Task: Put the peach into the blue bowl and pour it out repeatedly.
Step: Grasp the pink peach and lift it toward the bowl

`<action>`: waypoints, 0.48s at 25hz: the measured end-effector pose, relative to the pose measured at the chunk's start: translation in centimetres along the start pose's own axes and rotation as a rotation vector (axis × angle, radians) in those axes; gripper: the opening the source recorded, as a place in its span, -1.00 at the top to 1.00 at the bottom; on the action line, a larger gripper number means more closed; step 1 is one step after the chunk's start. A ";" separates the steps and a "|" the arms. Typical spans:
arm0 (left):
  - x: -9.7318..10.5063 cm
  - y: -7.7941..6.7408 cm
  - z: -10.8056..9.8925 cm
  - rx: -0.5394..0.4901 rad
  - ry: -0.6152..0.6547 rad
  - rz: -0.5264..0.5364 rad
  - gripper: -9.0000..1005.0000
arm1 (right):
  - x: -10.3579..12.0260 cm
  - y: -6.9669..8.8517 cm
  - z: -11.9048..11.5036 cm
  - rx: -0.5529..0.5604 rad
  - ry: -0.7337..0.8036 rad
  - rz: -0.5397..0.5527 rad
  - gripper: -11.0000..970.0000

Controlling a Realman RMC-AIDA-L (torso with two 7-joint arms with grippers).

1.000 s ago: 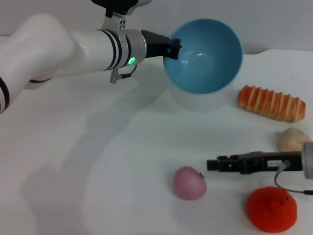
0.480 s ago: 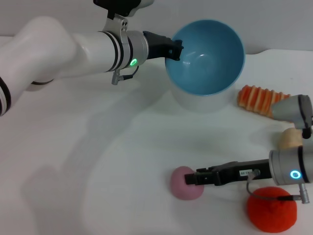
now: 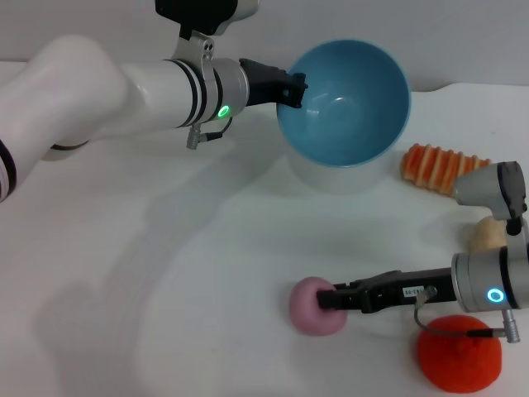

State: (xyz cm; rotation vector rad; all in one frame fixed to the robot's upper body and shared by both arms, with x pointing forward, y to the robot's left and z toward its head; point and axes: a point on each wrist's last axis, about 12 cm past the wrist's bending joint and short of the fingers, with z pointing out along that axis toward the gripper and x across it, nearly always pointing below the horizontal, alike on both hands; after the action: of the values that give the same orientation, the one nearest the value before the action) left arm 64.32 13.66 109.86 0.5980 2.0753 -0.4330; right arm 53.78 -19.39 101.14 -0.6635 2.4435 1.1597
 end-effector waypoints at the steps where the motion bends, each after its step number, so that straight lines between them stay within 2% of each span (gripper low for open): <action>1: 0.0 0.0 0.0 0.000 0.000 0.000 0.98 | 0.0 0.0 0.0 0.000 -0.002 -0.008 -0.01; 2: 0.0 0.0 0.0 0.000 0.000 -0.001 0.98 | 0.0 0.0 0.0 -0.001 -0.003 -0.013 -0.01; 9: 0.3 0.3 -0.1 -0.006 0.005 -0.007 0.99 | -0.3 0.3 -0.2 -0.035 -0.087 -0.045 0.49; 12: 0.5 0.3 -0.2 0.005 0.020 -0.006 0.99 | -1.2 0.2 -1.6 -0.061 -0.127 -0.090 0.66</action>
State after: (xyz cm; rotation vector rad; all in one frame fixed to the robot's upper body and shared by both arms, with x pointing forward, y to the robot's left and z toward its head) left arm 64.13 14.17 109.49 0.6007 2.0961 -0.4372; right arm 54.49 -20.18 102.84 -0.6876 2.2577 1.2075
